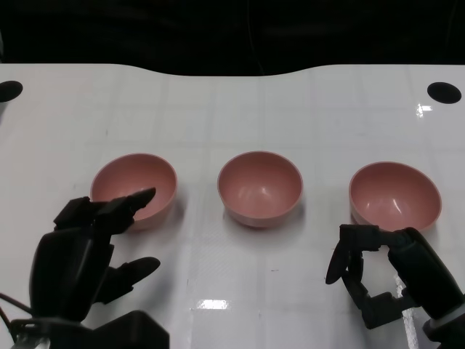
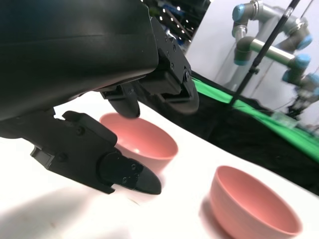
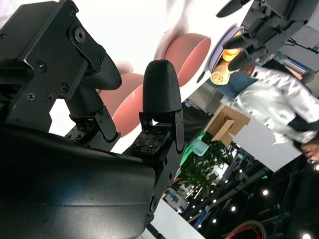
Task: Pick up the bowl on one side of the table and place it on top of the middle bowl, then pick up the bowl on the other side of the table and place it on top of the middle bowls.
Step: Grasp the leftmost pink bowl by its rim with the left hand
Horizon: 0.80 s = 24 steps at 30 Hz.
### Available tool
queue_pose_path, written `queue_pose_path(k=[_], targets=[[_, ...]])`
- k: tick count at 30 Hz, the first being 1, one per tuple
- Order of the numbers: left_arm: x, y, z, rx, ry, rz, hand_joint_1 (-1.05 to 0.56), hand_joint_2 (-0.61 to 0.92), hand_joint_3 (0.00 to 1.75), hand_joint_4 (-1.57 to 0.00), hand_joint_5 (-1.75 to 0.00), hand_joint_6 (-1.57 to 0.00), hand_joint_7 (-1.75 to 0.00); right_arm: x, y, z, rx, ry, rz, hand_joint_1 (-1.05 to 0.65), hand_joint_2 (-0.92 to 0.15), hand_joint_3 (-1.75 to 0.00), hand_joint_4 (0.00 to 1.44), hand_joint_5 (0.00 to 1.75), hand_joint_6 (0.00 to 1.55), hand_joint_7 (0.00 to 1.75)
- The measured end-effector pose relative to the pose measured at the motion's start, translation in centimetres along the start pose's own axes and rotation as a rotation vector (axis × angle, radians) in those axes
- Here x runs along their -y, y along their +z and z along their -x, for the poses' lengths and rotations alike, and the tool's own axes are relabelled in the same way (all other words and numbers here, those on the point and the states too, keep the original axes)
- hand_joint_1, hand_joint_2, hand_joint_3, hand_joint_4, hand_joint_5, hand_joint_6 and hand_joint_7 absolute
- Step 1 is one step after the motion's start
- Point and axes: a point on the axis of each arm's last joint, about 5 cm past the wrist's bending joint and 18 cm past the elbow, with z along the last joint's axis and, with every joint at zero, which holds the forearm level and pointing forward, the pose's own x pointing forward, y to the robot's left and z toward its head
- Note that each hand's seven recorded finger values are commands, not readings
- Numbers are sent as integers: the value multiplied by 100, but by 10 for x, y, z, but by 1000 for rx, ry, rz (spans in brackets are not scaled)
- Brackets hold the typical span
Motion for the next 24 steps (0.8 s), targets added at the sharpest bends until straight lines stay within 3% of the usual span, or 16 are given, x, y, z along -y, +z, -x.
queue_pose_path(k=[10, 24], targets=[[-2, 12, -17, -65, -105, -308, -51, 92, 2, -3, -71, -30, 0, 0, 0, 0, -2, 0, 0, 11, -13, -158, 89, 175, 88, 129], [23, 17, -50, -140, -256, -472, -49, 90, 0, -32, -39, -38, -1, -1, 0, 1, -14, 1, 12, 8, -15, -158, 89, 175, 88, 129]])
